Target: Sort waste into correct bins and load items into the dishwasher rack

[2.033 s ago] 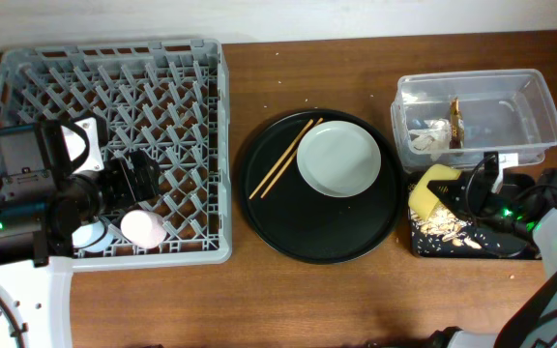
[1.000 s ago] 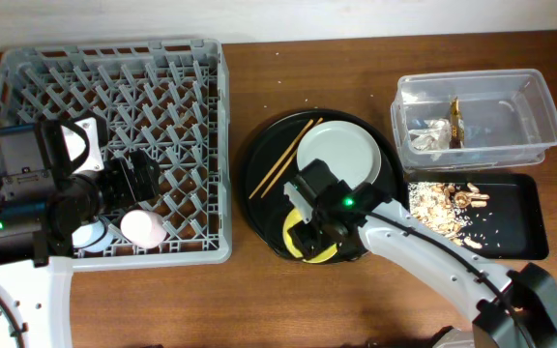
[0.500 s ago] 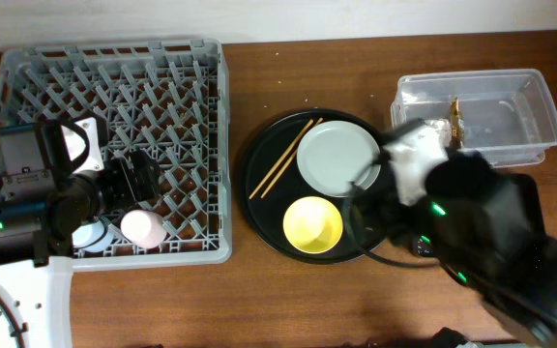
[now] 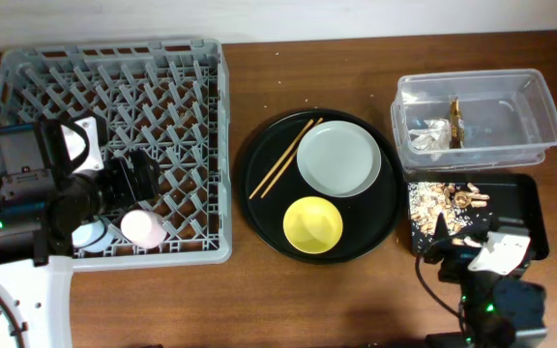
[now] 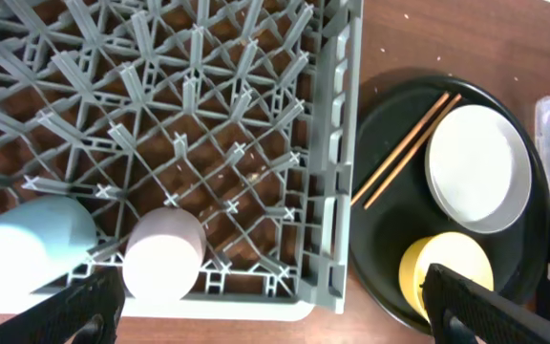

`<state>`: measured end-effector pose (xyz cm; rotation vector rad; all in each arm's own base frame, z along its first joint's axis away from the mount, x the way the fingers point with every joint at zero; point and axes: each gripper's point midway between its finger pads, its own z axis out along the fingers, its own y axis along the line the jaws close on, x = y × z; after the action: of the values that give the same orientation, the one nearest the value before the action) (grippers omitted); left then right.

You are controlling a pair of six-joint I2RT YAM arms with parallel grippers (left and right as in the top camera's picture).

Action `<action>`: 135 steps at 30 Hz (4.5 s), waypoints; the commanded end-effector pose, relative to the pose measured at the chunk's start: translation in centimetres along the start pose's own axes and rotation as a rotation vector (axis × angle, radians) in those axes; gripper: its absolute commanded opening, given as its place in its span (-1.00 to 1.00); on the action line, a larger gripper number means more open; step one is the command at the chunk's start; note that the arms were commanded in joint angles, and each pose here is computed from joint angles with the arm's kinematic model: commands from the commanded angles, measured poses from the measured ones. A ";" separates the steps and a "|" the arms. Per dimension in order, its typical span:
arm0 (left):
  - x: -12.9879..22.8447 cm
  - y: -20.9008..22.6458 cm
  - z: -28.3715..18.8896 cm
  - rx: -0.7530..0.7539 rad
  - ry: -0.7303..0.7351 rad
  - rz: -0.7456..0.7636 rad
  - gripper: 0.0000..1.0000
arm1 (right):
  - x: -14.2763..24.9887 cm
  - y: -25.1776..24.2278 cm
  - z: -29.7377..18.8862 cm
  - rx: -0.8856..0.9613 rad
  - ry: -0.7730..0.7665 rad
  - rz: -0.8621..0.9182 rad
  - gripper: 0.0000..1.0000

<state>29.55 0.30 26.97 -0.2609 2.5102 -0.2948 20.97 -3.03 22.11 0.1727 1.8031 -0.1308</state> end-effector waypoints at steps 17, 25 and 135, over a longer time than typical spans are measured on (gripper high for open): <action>-0.2 -0.9 -0.3 0.047 -0.006 -0.002 0.99 | 5.2 -0.8 4.7 0.047 -0.178 0.053 0.97; 1.1 -11.5 7.3 0.169 0.094 0.293 0.79 | 5.2 -0.8 4.7 0.047 -0.178 0.053 0.97; 19.2 -20.9 22.4 0.295 0.750 0.428 -0.03 | 5.2 -0.8 4.7 0.047 -0.177 0.053 0.97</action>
<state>31.84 -26.64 6.22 0.5718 3.0666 -0.4698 24.15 -4.36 16.34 0.2258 1.6135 -0.1485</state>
